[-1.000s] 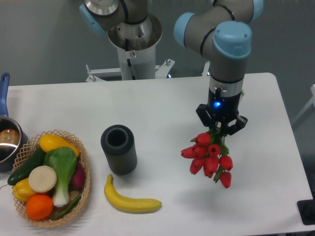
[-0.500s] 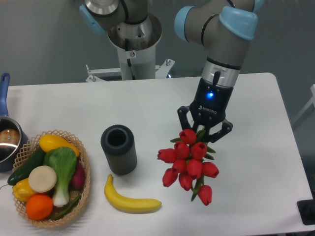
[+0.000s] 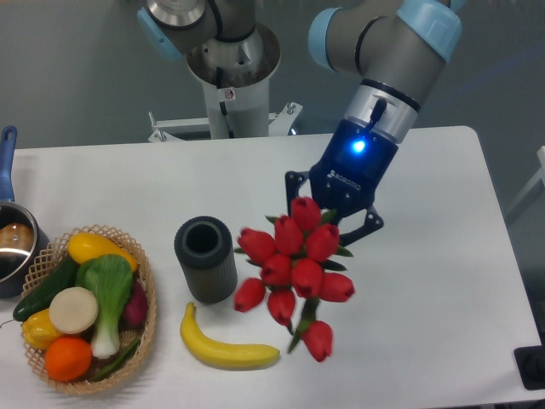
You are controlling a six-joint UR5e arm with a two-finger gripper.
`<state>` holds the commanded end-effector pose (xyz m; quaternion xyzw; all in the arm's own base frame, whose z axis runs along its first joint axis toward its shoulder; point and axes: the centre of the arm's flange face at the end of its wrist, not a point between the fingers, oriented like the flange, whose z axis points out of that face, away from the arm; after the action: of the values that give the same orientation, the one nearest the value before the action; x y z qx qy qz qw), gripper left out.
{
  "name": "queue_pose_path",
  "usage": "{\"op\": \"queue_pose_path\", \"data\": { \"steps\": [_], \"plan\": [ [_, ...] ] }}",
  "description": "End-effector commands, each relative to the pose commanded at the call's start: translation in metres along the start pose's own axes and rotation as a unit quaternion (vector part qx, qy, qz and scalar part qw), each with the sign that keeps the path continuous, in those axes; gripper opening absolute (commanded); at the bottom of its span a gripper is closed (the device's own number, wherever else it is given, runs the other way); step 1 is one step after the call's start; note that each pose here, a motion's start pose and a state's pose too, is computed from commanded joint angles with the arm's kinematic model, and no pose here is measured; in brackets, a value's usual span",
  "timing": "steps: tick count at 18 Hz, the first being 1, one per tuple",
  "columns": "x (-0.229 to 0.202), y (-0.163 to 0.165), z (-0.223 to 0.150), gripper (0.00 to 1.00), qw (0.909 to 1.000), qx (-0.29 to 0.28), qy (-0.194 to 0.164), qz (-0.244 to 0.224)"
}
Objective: Insert the flowers into the vase
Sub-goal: 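Swing the tulips over the grey vase and lower stems into it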
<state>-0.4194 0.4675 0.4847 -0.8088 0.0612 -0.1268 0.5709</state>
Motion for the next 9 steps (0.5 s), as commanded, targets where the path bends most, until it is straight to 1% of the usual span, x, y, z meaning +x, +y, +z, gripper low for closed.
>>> {"op": "queue_pose_path", "data": {
  "steps": [2, 4, 6, 9],
  "plan": [
    [0.014, 0.0, 0.005, 0.04, 0.9991, 0.029, 0.03, -0.006],
    [0.031, -0.004, 0.004, 0.08, 0.9985, 0.037, 0.039, -0.003],
    [0.043, 0.006, 0.011, 0.08, 0.9979, 0.038, 0.051, -0.011],
    [0.062, 0.003, 0.012, 0.08, 0.9966, 0.05, 0.065, -0.007]
  ]
}}
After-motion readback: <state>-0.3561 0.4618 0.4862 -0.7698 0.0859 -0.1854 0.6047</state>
